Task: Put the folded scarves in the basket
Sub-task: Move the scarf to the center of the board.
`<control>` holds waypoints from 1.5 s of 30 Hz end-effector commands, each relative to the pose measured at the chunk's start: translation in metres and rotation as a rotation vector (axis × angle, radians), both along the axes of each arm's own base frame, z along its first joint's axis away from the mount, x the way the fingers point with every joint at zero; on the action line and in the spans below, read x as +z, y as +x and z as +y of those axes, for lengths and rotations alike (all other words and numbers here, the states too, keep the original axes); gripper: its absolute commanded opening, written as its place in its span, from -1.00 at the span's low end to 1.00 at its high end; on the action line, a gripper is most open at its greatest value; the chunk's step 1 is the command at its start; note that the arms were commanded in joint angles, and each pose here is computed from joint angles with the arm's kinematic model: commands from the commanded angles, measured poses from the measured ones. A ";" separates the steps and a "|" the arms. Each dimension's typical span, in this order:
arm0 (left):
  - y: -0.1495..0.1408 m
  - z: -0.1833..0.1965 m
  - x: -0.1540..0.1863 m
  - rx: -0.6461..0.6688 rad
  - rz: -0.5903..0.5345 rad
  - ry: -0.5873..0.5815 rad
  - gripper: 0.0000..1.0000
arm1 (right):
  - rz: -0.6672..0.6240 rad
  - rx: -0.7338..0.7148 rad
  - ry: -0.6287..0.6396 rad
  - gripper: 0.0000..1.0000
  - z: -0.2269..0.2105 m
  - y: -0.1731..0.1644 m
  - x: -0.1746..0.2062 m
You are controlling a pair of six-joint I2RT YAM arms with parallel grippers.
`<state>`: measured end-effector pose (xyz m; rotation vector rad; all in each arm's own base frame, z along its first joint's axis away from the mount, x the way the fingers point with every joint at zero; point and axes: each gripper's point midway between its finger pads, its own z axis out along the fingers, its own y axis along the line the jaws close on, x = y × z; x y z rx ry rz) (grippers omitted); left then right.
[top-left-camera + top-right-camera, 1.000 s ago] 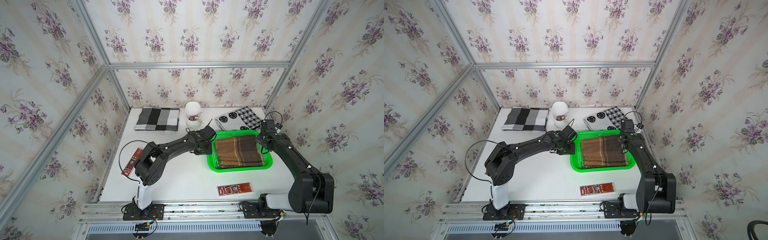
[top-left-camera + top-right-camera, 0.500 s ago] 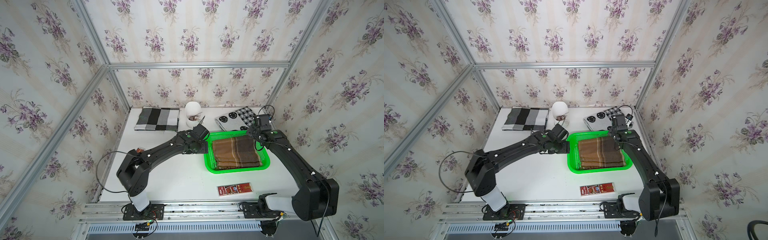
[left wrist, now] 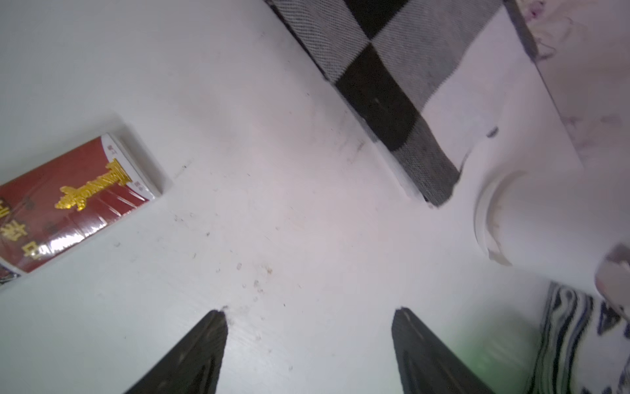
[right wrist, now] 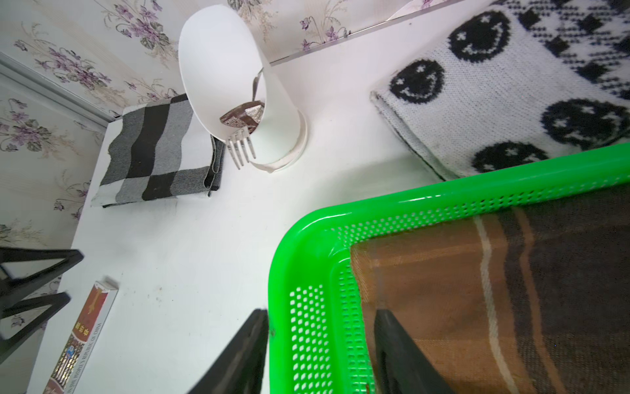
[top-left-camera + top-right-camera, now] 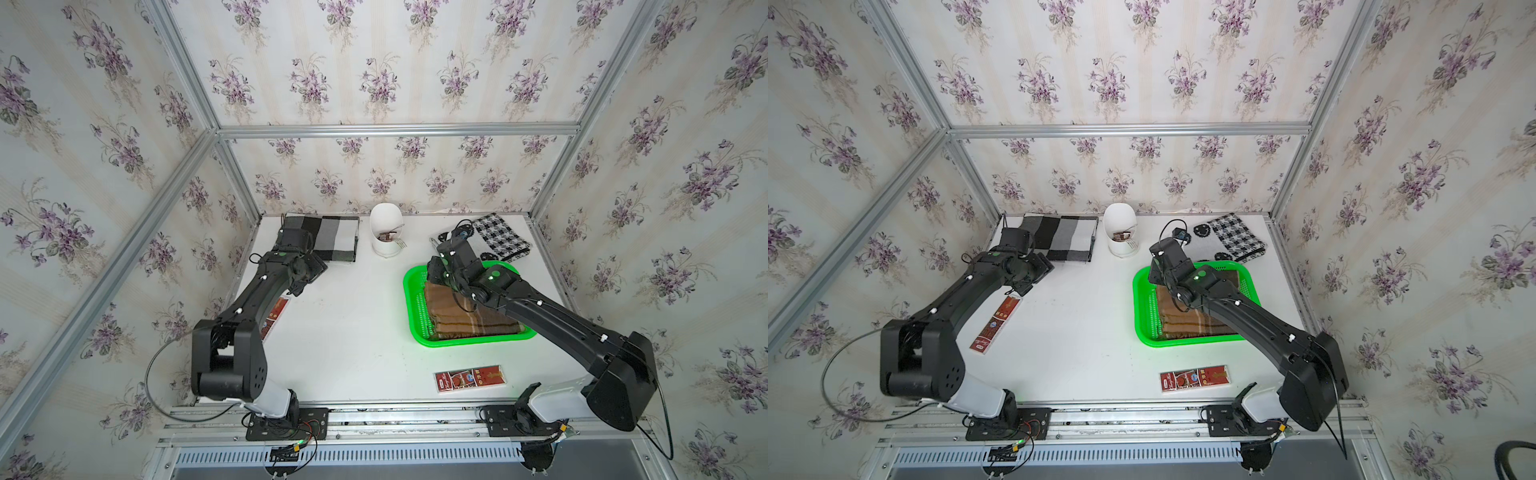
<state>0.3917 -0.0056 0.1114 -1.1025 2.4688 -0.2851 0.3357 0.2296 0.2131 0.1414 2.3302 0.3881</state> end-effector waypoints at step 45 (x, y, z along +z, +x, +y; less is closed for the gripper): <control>0.051 -0.041 -0.057 0.203 -0.020 -0.206 -1.00 | 0.000 -0.003 -0.042 0.10 -0.003 -0.002 -0.010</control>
